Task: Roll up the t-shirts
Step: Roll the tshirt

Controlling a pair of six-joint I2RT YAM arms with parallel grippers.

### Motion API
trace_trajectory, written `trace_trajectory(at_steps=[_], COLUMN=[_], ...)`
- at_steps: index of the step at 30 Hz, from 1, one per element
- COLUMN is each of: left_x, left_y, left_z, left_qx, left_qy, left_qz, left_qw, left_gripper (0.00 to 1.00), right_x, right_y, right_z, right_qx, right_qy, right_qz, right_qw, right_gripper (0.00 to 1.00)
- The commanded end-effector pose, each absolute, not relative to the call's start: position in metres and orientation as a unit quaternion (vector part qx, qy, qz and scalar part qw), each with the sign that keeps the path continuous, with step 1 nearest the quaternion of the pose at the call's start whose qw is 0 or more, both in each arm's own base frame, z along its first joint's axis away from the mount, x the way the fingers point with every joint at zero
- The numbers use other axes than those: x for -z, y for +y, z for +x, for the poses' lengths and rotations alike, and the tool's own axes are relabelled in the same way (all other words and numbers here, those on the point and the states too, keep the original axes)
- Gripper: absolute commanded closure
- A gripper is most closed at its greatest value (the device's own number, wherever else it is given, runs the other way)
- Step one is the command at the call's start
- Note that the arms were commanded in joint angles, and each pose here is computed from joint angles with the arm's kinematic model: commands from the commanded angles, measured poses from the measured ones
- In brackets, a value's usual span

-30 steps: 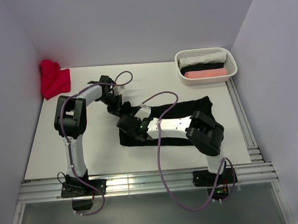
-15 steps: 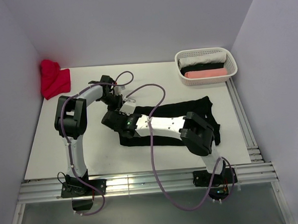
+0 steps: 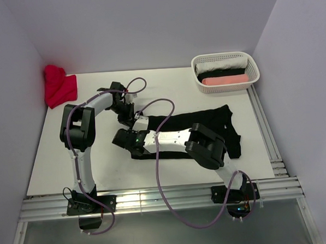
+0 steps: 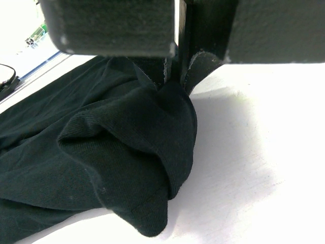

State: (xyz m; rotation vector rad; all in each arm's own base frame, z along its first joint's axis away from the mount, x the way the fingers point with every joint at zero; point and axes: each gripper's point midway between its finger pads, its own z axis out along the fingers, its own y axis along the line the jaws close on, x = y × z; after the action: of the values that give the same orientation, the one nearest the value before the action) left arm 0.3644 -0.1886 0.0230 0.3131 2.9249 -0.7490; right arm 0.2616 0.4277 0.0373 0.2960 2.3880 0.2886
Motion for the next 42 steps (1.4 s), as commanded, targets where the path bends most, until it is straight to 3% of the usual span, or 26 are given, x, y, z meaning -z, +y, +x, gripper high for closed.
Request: trace_trajectory(at_steps=[1,14,21,30,33,36,42], left_x=[-0.029,-0.028,-0.024,-0.015,-0.014,-0.010,-0.007], left_y=[-0.183,-0.181,-0.176,-0.170,-0.166,-0.157,-0.122], left_z=[0.371,0.369,0.370,0.370,0.370,0.371,0.372], left_qx=[0.222,0.217,0.201,0.185,0.178,0.167,0.138], left_qy=[0.965,0.966,0.970,0.975,0.976,0.979,0.984], left_qz=[0.118,0.119,0.116,0.108,0.108,0.105,0.094], left_qw=[0.069,0.067,0.068,0.058,0.059,0.060,0.064], left_gripper=[1.00,1.00,1.00,1.00,1.00,1.00,1.00], right_x=[-0.035,-0.006,0.009,0.017,0.020,0.014,-0.014], right_y=[0.429,0.431,0.429,0.412,0.413,0.428,0.475], right_z=[0.246,0.226,0.213,0.201,0.198,0.199,0.197], right_qx=[-0.103,-0.020,0.021,0.078,0.073,0.027,-0.093], right_qy=[0.926,0.949,0.960,0.960,0.962,0.962,0.952], right_qz=[0.104,0.054,0.026,0.001,-0.005,-0.005,-0.013], right_qw=[0.349,0.312,0.280,0.267,0.264,0.273,0.290], right_gripper=[0.61,0.52,0.52,0.68,0.82,0.91,0.94])
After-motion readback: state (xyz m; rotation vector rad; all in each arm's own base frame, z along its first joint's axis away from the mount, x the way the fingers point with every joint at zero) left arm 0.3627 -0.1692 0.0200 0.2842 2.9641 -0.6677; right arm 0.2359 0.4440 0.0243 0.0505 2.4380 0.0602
